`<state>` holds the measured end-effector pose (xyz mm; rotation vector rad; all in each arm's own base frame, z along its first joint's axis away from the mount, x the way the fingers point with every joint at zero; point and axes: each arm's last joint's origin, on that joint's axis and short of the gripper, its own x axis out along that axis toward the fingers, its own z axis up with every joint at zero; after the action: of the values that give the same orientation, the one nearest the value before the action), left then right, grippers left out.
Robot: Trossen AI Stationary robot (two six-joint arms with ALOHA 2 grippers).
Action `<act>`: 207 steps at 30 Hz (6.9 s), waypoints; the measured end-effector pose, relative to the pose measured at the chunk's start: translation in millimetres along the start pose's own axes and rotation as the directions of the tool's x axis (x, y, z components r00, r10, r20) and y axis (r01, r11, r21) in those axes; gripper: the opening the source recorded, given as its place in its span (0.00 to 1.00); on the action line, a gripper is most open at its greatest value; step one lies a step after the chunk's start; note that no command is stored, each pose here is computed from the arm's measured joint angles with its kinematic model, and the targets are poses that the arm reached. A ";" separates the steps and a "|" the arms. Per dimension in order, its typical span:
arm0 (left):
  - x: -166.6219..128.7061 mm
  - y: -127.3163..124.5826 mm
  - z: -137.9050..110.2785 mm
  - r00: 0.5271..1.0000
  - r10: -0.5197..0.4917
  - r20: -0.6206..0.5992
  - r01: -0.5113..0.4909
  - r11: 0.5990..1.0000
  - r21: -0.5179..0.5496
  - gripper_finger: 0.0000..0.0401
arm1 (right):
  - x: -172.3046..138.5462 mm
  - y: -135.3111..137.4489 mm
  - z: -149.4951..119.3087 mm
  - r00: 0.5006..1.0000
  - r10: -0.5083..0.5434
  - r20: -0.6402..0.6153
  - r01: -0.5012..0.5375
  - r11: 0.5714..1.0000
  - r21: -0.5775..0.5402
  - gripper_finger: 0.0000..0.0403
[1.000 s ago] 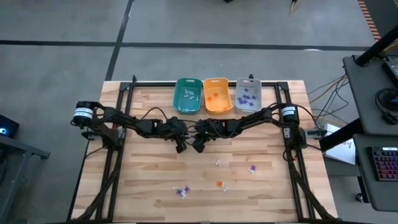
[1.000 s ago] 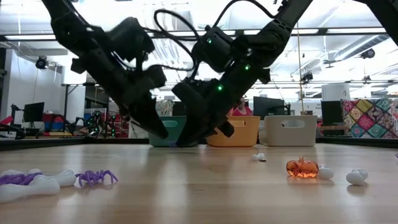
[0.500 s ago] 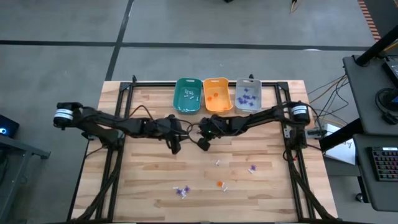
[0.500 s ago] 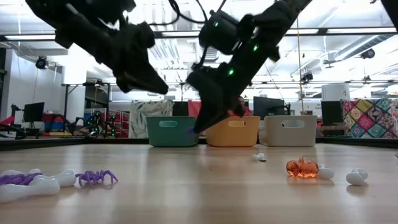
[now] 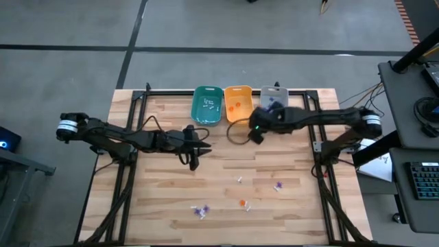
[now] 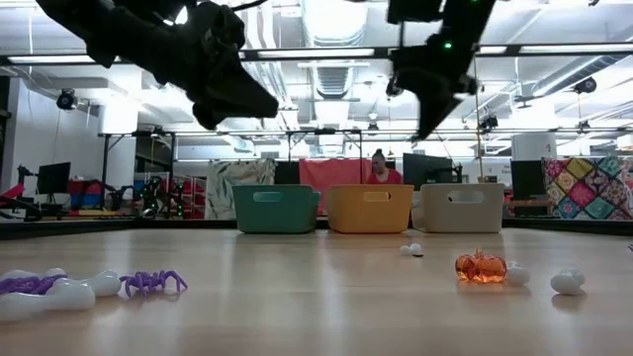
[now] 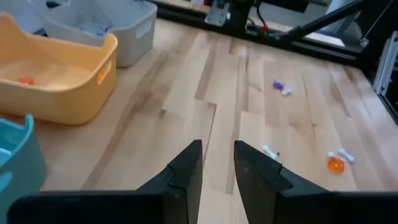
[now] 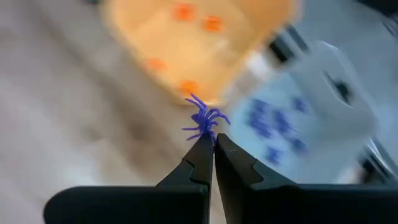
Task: Sort Halloween decoration
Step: Put the purple spider toy into the gray bin, then put the white bone toy into the blue bin
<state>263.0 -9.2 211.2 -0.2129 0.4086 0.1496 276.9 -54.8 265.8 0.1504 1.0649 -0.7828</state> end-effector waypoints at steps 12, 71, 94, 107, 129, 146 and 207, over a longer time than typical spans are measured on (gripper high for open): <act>5.0 -0.9 -1.1 1.000 -0.004 0.013 0.004 1.000 -0.010 0.19 | 48.3 -98.4 -5.5 0.969 -0.189 -0.161 0.228 0.935 0.272 0.02; 29.8 -1.6 -13.9 1.000 0.002 -0.016 -0.002 1.000 0.004 0.19 | -1.4 120.4 -59.9 0.809 0.575 -0.124 -0.510 0.581 -0.635 0.30; 29.9 -1.6 -14.1 1.000 0.002 -0.017 -0.002 1.000 -0.008 0.19 | 49.7 159.5 -77.0 0.810 0.548 -0.208 -0.520 0.509 -0.686 0.34; 29.9 -1.6 -14.1 1.000 0.002 -0.018 -0.002 1.000 -0.009 0.19 | 56.3 160.7 -81.9 0.794 0.587 -0.160 -0.512 0.503 -0.696 0.31; 29.9 -1.6 -14.2 1.000 0.001 -0.017 -0.002 1.000 -0.017 0.19 | 66.5 157.3 -95.0 0.776 0.613 -0.149 -0.518 0.484 -0.705 0.14; 23.0 -6.3 -5.3 0.999 -0.026 0.041 0.029 0.996 -0.083 0.19 | 60.7 155.2 -85.1 0.758 0.639 -0.133 -0.533 0.489 -0.690 0.02; -109.8 -28.6 37.4 0.858 -0.247 0.450 0.173 0.965 0.199 0.19 | 113.2 27.8 191.2 0.758 0.456 0.466 -0.217 0.850 -0.479 0.02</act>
<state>182.9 -39.2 294.6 -0.0633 -0.0945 -0.0490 461.7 -181.1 261.1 -0.2275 0.5720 -0.2206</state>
